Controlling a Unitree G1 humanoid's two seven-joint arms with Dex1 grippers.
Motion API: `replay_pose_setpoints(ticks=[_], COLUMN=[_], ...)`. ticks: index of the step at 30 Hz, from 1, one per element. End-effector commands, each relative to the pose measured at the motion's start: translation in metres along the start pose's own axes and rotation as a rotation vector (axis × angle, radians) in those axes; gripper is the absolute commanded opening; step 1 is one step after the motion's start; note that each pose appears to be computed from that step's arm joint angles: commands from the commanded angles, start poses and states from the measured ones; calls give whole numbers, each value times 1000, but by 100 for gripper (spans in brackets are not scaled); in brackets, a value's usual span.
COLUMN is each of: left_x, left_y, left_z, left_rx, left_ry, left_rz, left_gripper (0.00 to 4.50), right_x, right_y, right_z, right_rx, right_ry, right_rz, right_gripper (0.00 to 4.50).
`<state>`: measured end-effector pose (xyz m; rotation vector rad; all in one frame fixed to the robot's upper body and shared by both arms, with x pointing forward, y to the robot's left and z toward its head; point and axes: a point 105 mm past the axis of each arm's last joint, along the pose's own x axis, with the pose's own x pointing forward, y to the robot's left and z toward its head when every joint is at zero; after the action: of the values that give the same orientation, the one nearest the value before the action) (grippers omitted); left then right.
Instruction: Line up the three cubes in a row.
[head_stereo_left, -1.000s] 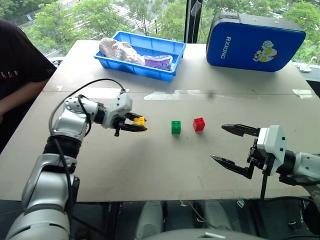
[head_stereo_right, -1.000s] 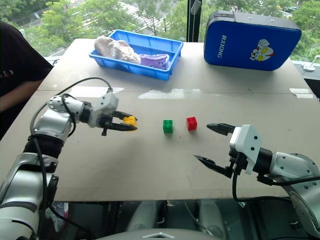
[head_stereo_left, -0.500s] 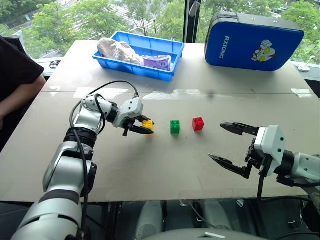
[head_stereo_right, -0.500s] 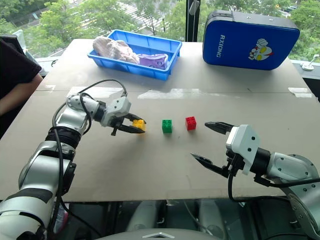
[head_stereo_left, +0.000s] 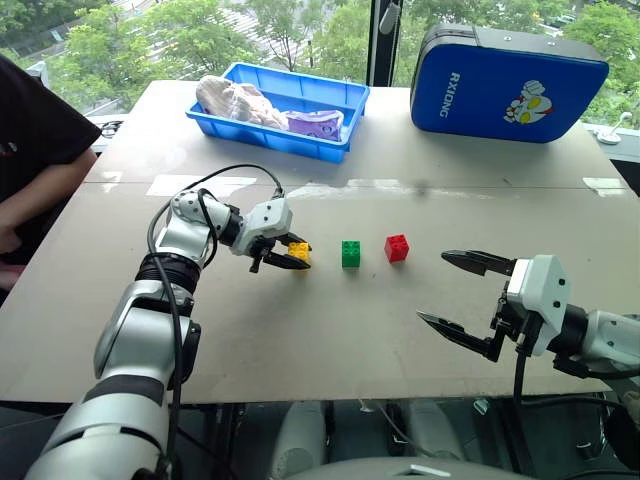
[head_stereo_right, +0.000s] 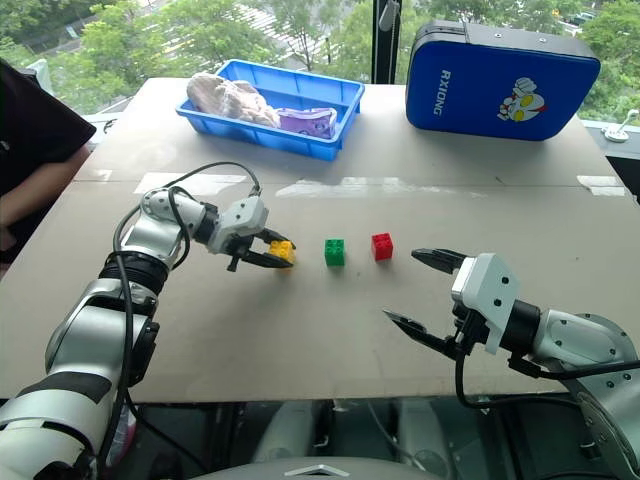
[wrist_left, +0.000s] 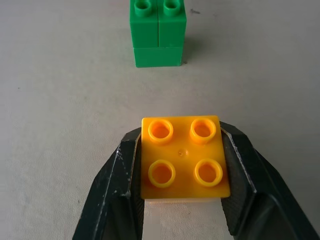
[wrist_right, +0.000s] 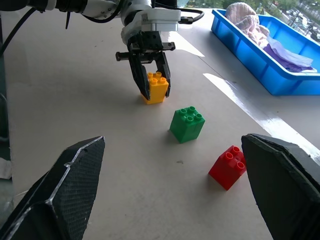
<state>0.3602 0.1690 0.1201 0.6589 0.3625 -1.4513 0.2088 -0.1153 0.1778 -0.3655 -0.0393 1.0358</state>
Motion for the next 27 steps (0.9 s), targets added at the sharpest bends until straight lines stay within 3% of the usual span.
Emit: replay_pose_setpoints(ticks=[1, 3, 4, 9, 15, 23, 27], left_x=[-4, -5, -7, -33, -54, -53, -55], left_y=[7, 6, 5, -6, -48, -103, -130], left_z=[7, 8, 8, 16, 29, 24, 9], left_rx=[29, 26, 20, -13, -132, -366, -500], left_ry=[-17, -27, -37, -120, -222, -295, -295], left_rz=[42, 40, 39, 121, 282, 487, 585], left_gripper=[340, 434, 443, 443, 443, 443, 443], right_x=[-3, -4, -4, -12, -25, -52, -76], right_y=[1, 1, 1, -1, -3, 2, 0], right_z=[9, 8, 7, 0, -10, -24, -35], right_rx=[-39, -35, -34, -2, 27, 63, 91], right_ry=[-17, -11, -7, 30, 76, 149, 219], right_rz=[-1, -2, -3, -31, -57, -104, -161], right_gripper=[450, 450, 450, 450, 450, 450, 450])
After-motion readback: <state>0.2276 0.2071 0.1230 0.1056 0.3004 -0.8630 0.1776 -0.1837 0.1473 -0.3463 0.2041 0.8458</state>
